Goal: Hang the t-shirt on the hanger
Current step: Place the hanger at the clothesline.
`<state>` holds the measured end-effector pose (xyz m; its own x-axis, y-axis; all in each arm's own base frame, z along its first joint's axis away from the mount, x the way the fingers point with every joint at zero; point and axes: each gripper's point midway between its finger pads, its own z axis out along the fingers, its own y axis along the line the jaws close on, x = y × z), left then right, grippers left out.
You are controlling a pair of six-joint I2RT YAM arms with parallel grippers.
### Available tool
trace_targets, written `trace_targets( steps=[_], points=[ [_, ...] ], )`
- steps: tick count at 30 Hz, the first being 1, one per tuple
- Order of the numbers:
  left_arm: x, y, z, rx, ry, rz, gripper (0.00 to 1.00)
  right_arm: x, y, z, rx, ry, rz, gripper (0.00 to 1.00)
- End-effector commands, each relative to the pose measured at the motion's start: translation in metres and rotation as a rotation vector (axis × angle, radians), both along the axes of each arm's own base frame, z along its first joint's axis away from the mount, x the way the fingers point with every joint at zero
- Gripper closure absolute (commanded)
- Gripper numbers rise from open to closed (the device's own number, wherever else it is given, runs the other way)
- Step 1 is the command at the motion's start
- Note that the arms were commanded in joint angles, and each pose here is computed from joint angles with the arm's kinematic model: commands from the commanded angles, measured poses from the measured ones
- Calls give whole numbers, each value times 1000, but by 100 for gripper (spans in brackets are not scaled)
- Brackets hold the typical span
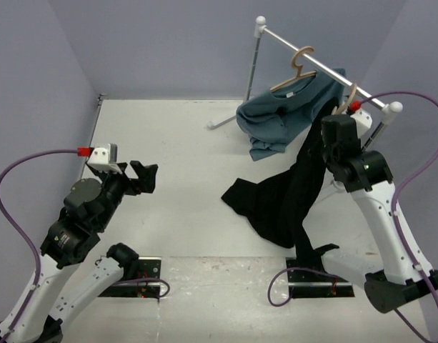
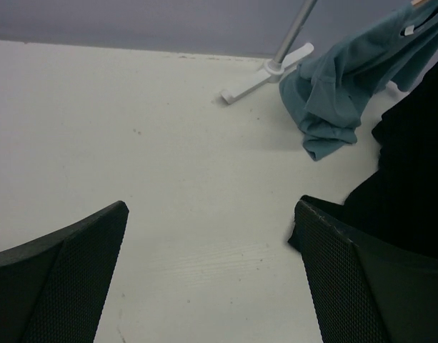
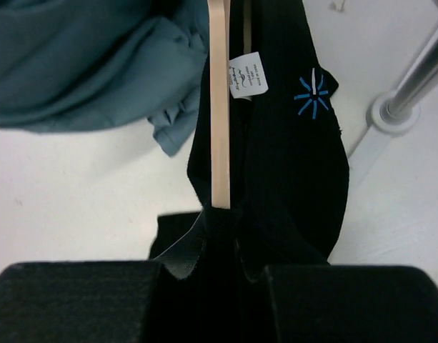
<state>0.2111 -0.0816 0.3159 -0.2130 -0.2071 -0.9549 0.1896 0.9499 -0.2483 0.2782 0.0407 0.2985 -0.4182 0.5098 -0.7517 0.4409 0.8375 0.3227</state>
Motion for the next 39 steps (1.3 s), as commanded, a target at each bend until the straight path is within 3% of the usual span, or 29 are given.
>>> trace_targets(
  steps=[1, 18, 25, 29, 35, 39],
  points=[
    [4, -5, -20, 87, 10, -42, 0, 20, -29, 39, -24, -125, -235, 100],
    [26, -31, -65, 124, 51, -113, 0, 68, -25, 53, -144, -138, -219, 100],
    [26, -28, -74, 134, 61, -103, 0, 79, -22, -11, -187, -11, -214, 100],
    [27, -27, -77, 138, 60, -92, 0, 84, -10, -37, -135, 1, -186, 100],
    [29, -23, -85, 151, 83, -69, 0, 108, 9, -35, -62, -46, -156, 96],
    [28, -20, -87, 149, 83, -59, 0, 120, 12, -44, -66, 7, -190, 96]
  ],
)
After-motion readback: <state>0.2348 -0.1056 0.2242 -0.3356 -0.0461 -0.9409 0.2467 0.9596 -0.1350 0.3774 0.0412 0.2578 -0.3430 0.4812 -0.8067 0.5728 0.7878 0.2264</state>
